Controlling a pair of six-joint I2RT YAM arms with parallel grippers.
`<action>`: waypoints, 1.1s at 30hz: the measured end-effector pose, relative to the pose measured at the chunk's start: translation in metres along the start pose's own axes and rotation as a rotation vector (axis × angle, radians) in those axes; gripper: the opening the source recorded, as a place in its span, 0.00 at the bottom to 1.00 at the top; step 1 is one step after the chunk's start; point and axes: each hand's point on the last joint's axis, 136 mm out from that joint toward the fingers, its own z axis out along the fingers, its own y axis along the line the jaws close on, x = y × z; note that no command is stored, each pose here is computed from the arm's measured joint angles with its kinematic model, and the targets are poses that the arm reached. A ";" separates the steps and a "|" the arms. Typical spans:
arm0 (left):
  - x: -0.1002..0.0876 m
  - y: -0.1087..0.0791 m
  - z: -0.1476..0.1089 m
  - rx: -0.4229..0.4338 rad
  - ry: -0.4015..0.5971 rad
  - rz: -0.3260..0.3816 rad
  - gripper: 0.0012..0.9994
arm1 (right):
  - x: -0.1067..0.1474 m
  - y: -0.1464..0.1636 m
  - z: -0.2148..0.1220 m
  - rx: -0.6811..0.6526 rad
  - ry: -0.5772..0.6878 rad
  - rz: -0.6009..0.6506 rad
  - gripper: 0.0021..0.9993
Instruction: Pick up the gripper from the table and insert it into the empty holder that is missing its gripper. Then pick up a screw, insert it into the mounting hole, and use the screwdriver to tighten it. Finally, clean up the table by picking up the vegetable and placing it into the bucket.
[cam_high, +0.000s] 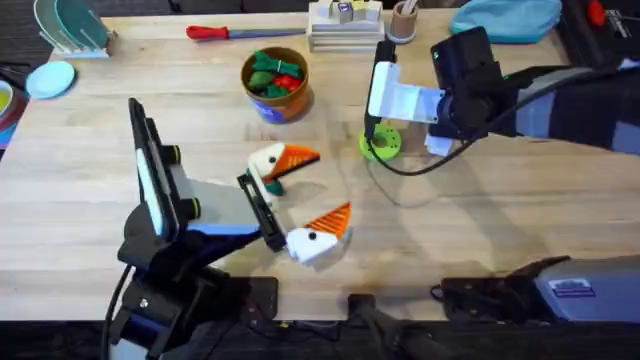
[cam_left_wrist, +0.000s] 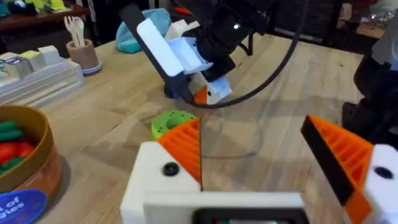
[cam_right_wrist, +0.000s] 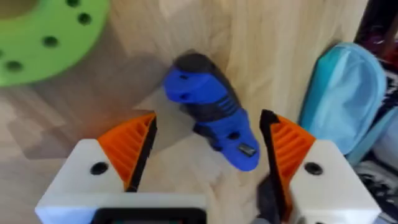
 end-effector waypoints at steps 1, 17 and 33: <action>0.000 0.000 0.000 0.000 0.000 0.001 0.98 | -0.001 0.004 -0.003 -0.013 -0.007 0.022 0.99; -0.008 0.036 -0.010 -0.245 0.014 -0.212 0.99 | -0.023 -0.016 -0.067 -0.025 -0.275 0.488 0.99; -0.028 0.086 -0.058 -0.750 0.496 -0.552 0.99 | -0.039 -0.023 -0.082 -0.067 -0.391 0.635 0.99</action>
